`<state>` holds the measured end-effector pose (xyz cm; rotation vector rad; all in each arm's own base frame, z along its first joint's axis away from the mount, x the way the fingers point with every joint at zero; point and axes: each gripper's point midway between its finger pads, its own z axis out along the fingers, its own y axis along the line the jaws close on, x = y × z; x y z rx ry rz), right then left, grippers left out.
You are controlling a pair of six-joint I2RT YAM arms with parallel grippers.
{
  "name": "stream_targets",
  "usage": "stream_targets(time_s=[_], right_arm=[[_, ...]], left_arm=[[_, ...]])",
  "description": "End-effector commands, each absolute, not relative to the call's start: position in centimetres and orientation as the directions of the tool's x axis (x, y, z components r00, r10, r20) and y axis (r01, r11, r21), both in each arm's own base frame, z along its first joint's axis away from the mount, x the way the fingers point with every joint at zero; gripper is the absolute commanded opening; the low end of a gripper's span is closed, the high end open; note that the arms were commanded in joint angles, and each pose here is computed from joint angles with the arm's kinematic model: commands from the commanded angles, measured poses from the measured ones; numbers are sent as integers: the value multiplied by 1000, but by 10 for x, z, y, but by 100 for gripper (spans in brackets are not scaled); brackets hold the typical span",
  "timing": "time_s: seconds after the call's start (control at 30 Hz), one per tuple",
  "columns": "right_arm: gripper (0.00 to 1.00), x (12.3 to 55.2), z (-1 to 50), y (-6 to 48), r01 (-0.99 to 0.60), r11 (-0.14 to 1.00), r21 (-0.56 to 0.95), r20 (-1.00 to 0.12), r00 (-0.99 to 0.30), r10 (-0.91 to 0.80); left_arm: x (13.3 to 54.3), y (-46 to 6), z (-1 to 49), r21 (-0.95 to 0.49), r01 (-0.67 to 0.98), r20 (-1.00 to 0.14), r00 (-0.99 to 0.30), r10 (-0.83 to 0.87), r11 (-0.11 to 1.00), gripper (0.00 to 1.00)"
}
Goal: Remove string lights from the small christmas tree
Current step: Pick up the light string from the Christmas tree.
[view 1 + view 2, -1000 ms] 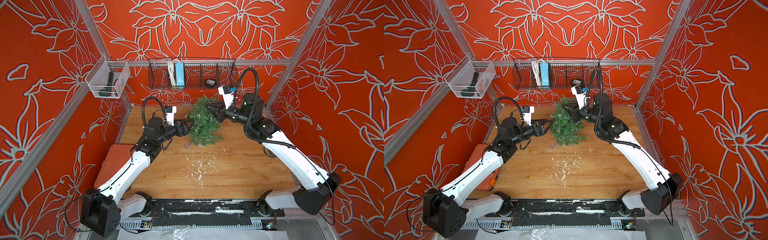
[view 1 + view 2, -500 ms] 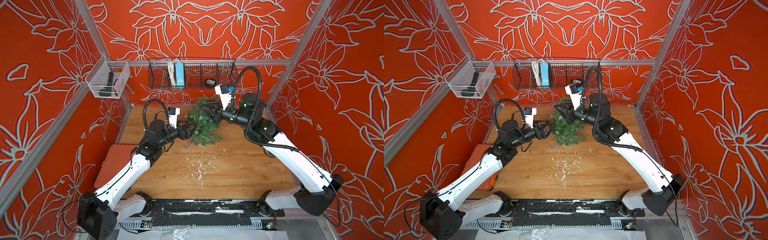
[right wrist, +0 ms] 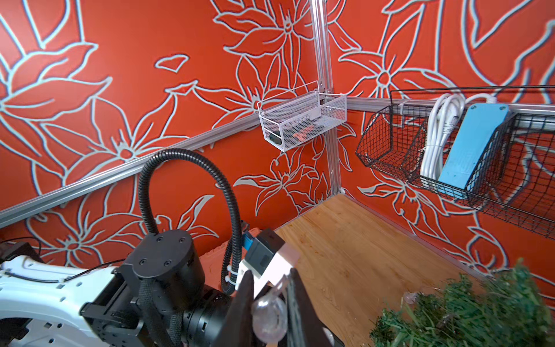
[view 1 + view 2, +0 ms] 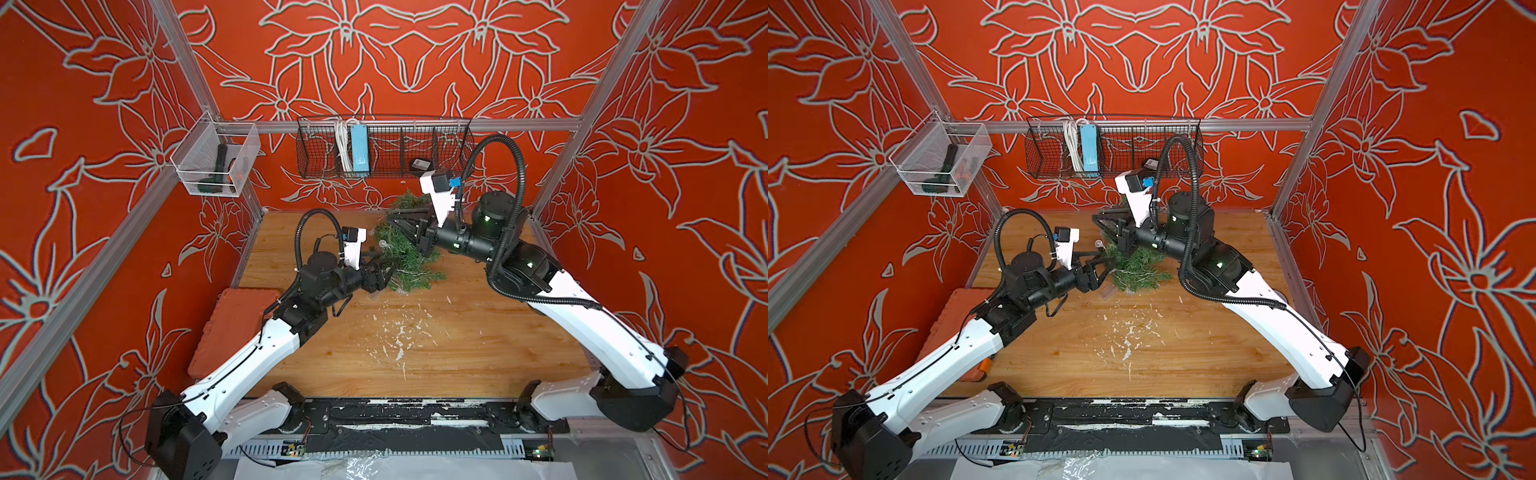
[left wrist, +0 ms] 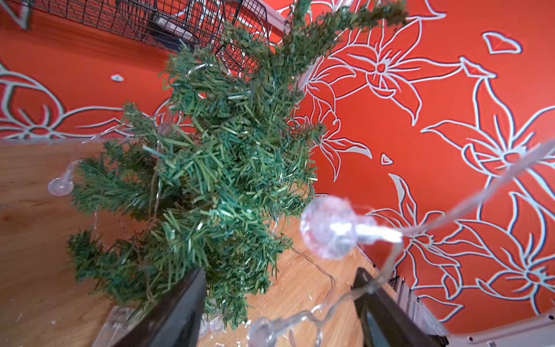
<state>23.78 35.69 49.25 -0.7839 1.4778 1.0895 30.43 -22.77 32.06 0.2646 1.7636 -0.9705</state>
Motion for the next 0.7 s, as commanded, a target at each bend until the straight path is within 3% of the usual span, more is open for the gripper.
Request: stream_targets(time_s=[0.0, 0.3, 0.67], right_arm=[[0, 217, 524, 348, -921, 331, 203, -976, -162, 148], [0, 193, 521, 354, -935, 271, 229, -970, -196, 143], [0, 178, 492, 357, -930, 236, 283, -959, -266, 102]], left_arm=[[303, -226, 335, -474, 600, -877, -382, -290, 645, 72], [301, -225, 355, -489, 615, -872, -355, -337, 619, 63], [295, -205, 387, -447, 598, -893, -251, -373, 665, 35]])
